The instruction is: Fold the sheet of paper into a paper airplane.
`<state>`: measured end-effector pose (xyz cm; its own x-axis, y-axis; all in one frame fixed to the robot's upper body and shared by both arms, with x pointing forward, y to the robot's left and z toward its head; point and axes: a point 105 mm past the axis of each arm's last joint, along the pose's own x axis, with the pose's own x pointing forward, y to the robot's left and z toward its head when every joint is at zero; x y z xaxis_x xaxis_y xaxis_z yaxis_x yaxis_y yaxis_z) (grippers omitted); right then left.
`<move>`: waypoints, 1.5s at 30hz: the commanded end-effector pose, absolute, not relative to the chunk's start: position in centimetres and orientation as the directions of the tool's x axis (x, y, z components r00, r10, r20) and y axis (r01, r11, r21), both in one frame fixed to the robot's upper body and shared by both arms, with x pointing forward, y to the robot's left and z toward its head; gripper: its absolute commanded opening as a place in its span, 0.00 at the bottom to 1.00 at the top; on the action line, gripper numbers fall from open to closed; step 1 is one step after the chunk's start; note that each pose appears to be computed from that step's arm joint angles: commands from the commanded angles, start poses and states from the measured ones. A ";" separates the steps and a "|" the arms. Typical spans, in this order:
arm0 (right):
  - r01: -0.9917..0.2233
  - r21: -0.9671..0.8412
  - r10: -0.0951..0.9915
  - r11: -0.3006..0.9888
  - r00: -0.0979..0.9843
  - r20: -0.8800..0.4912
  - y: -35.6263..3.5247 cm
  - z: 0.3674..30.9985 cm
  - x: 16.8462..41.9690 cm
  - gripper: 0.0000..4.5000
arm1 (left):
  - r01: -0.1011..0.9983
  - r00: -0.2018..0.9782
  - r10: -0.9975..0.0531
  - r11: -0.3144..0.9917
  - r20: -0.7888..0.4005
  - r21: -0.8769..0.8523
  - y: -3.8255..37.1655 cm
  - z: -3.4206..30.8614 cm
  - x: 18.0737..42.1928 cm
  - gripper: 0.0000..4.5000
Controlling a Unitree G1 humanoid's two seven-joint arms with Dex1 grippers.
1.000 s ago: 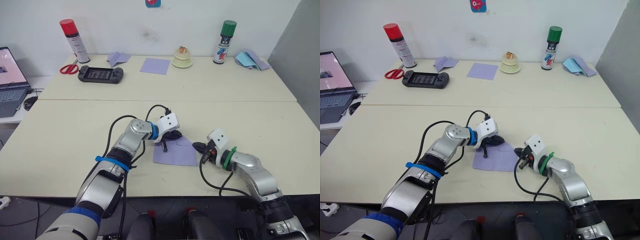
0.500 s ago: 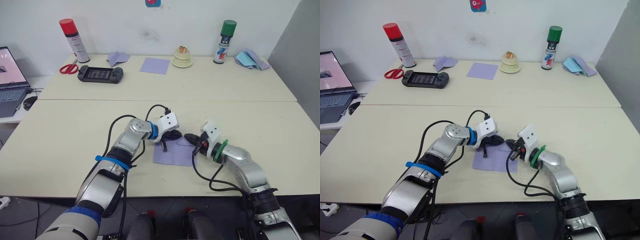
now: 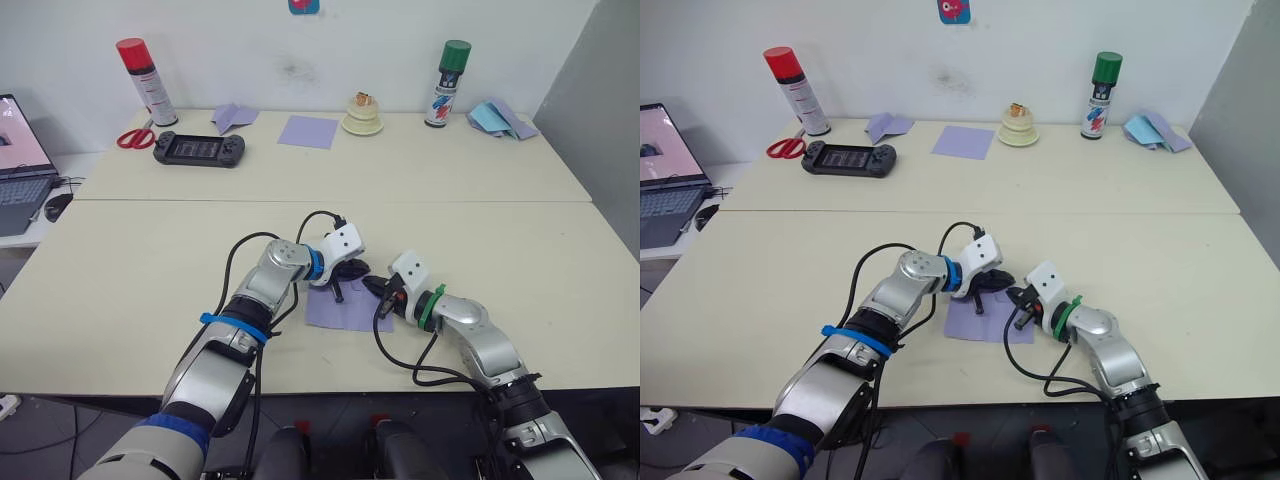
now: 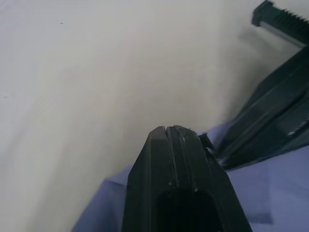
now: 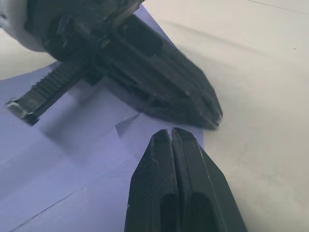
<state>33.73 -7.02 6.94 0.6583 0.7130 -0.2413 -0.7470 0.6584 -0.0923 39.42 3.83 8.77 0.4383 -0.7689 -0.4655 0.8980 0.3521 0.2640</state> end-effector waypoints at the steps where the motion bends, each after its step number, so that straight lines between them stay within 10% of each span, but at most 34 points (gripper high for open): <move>1: -0.746 -0.104 0.706 0.658 0.659 -0.260 -7.3 6.6 33.7 0.02 | 0.820 0.572 -0.662 0.459 -0.484 0.341 7.0 8.8 41.4 0.00; 8: -0.753 -0.109 0.714 0.649 0.652 -0.256 -6.8 6.7 33.8 0.02 | 0.691 0.722 -0.655 0.665 -0.223 0.282 12.2 15.1 43.1 0.00; 19: -0.770 -0.114 0.732 0.628 0.634 -0.251 -6.1 6.8 33.8 0.00 | 0.670 0.689 -0.703 0.710 -0.178 -0.215 18.2 13.4 39.1 0.70; 41: -0.757 -0.118 0.717 0.642 0.648 -0.257 -6.6 6.7 33.9 0.00 | 0.791 0.523 -0.819 0.570 -0.236 -0.222 10.9 11.0 36.9 0.70; 45: -0.755 -0.117 0.715 0.645 0.650 -0.259 -6.7 6.6 33.9 0.00 | 0.793 0.530 -0.813 0.576 -0.241 -0.201 10.8 10.8 37.0 0.51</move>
